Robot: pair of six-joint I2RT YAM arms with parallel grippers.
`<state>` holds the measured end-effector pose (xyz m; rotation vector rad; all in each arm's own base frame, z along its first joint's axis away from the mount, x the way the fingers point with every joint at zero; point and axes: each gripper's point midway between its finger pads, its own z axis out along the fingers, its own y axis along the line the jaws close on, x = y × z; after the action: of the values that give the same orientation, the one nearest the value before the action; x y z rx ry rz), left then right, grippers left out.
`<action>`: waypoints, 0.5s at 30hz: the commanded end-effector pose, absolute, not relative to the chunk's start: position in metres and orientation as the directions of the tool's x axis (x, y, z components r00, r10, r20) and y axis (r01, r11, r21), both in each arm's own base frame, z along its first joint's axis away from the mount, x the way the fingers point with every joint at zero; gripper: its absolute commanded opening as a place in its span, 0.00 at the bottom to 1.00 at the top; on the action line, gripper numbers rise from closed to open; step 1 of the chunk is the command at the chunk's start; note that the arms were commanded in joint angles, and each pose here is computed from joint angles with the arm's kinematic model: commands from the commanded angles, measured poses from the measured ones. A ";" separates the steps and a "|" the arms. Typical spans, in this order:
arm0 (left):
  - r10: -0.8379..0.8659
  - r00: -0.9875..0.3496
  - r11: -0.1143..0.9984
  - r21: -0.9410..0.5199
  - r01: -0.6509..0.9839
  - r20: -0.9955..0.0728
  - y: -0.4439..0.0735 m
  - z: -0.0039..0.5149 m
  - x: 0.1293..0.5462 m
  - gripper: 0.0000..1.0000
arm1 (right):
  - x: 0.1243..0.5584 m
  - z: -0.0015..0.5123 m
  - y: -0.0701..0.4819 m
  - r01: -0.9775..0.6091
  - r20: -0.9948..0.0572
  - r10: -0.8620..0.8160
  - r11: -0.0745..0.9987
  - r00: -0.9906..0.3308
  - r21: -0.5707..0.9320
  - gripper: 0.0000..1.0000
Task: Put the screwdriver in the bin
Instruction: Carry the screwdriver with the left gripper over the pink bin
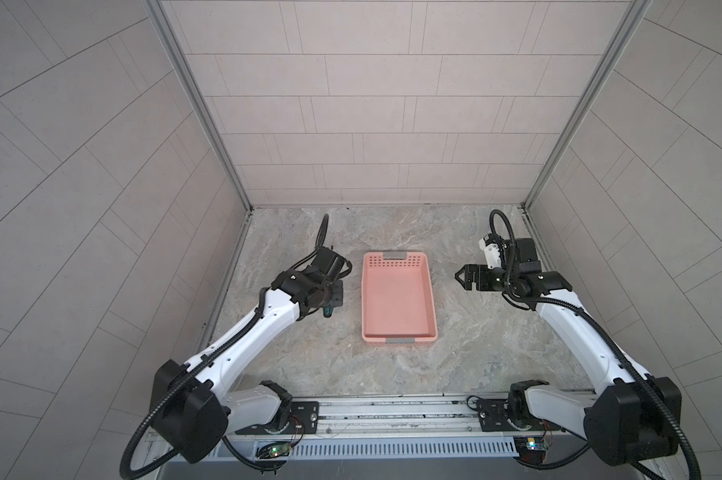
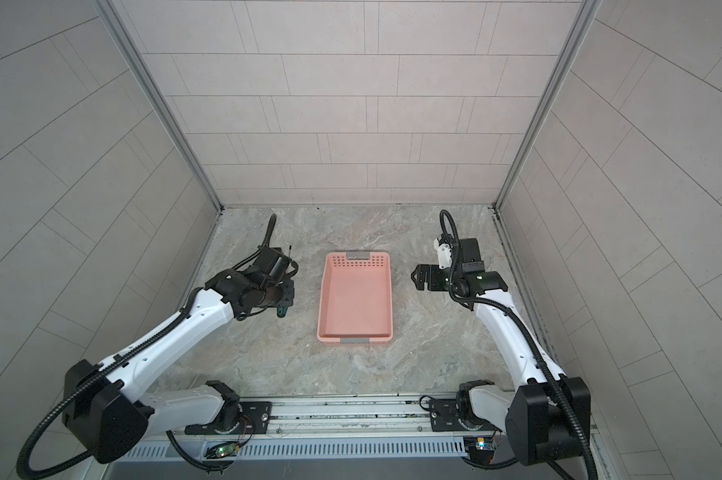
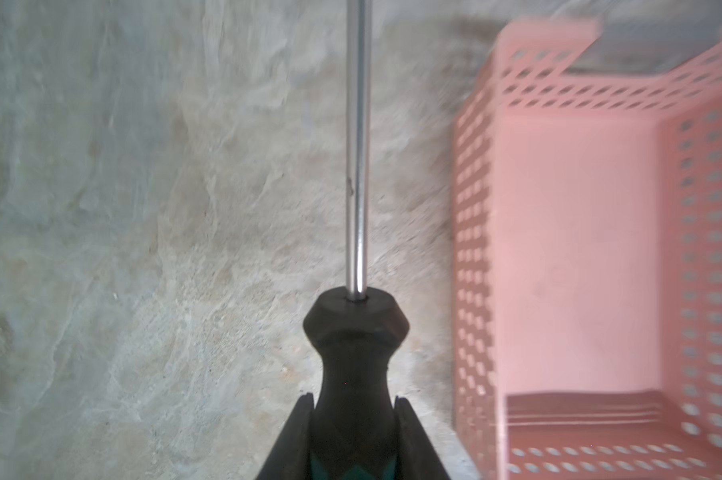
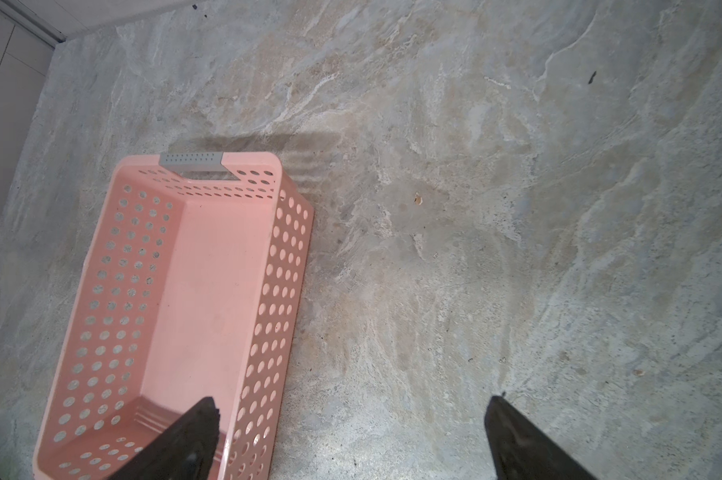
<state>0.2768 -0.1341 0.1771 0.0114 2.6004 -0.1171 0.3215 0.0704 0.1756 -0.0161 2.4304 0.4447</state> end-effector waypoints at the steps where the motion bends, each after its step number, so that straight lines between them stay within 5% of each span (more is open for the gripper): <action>1: 0.040 -0.863 0.994 -0.070 0.087 -0.504 -0.165 0.195 0.276 0.00 | 0.326 0.180 0.073 -0.140 -0.620 0.099 0.936 -0.778 0.324 1.00; 9: 0.289 -0.837 0.945 0.002 0.326 -0.464 -0.282 0.169 0.295 0.00 | 0.328 0.181 0.072 -0.134 -0.625 0.108 0.936 -0.773 0.327 1.00; 15: 0.366 -0.842 0.915 -0.012 0.403 -0.396 -0.310 0.129 0.286 0.00 | 0.327 0.181 0.074 -0.138 -0.629 0.116 0.930 -0.769 0.340 1.00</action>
<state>0.2864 -0.3025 0.1203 0.5395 2.7104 -0.0928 0.3248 0.0732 0.1729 -0.0139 2.4332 0.4729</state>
